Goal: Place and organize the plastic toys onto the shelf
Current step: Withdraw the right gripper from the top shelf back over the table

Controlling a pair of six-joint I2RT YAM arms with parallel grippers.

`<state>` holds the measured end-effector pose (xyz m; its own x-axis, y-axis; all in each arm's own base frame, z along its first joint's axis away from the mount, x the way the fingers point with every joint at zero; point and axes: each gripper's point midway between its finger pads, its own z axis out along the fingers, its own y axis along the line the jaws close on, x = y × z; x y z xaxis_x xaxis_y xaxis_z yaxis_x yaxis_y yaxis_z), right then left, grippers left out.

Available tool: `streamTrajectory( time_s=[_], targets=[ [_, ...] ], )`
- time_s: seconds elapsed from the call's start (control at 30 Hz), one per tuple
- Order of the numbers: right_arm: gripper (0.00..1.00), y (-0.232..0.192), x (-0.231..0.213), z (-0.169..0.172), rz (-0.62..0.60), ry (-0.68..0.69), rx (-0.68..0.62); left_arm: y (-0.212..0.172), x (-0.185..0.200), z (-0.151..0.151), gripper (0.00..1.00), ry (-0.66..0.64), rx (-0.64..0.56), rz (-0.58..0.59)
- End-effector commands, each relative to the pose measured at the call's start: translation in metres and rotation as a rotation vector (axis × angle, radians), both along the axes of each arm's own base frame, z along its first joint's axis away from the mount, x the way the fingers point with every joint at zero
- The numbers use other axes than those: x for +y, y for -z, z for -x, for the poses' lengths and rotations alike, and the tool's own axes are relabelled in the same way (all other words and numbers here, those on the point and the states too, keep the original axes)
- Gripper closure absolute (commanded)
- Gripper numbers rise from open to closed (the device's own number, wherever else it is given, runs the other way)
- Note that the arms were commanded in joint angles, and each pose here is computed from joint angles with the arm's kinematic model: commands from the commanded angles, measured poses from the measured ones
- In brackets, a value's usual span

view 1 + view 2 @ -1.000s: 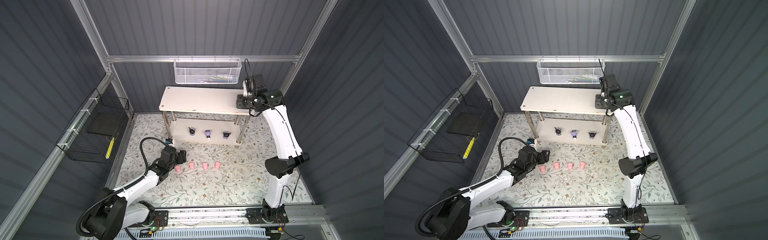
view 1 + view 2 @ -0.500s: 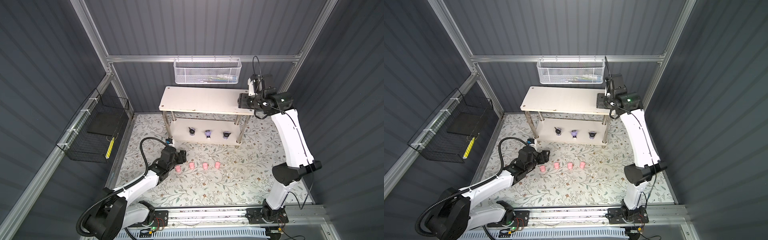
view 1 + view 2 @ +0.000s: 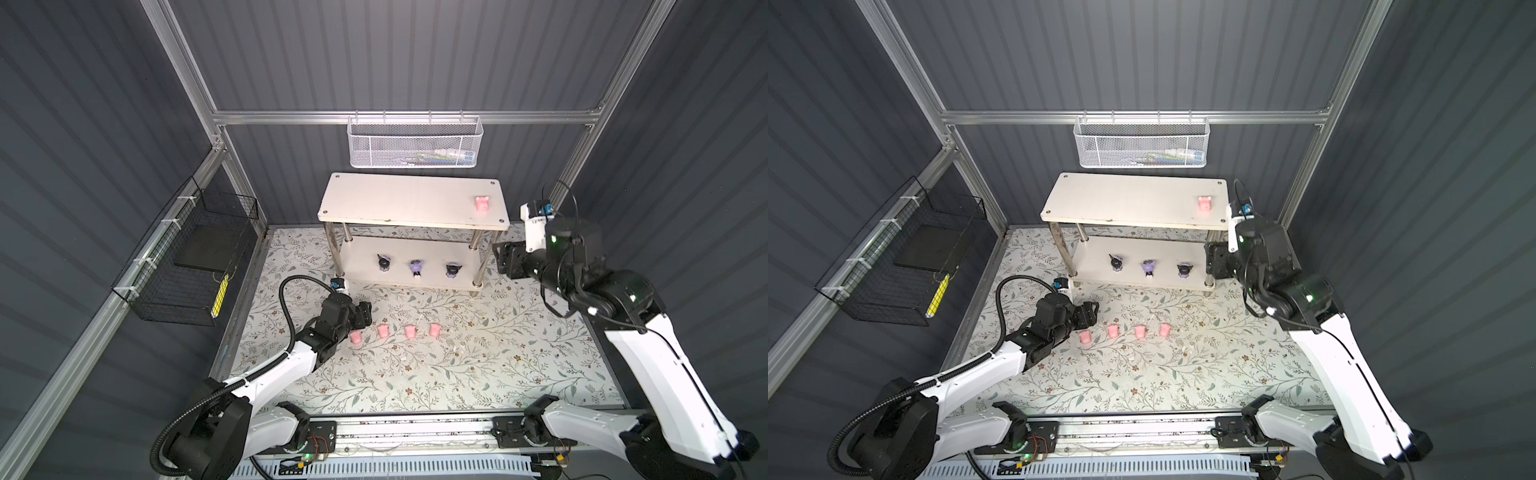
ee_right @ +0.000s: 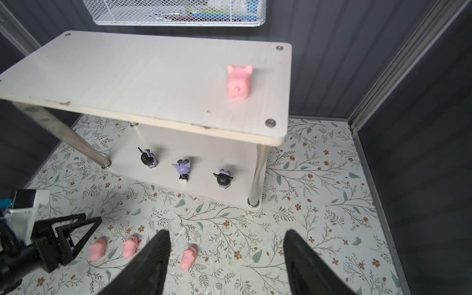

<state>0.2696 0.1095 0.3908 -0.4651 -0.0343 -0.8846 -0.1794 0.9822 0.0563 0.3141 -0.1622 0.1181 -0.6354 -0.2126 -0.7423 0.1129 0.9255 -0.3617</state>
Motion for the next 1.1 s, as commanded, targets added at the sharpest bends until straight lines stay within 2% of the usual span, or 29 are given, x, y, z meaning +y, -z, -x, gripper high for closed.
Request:
streamTrajectory(
  time_s=[0.0,0.17,0.4,0.77,1.07],
  targets=[
    [0.28,0.030,-0.003,0.012,-0.028,0.054,0.001,-0.014,0.006,-0.005,0.22,-0.038,-0.022,-0.002],
    [0.28,0.105,0.011,0.028,-0.081,0.062,0.107,-0.016,0.010,-0.008,0.22,-0.068,-0.027,-0.007],
    [0.27,0.182,0.058,0.021,-0.111,0.050,0.223,-0.017,0.011,-0.008,0.22,-0.083,-0.028,0.004],
    [0.29,0.270,0.115,-0.012,-0.084,0.162,0.410,-0.017,0.013,-0.004,0.22,-0.083,-0.030,0.013],
    [0.33,0.331,0.136,-0.015,-0.041,0.221,0.573,-0.016,0.009,-0.003,0.22,-0.063,-0.028,0.024]
  ],
)
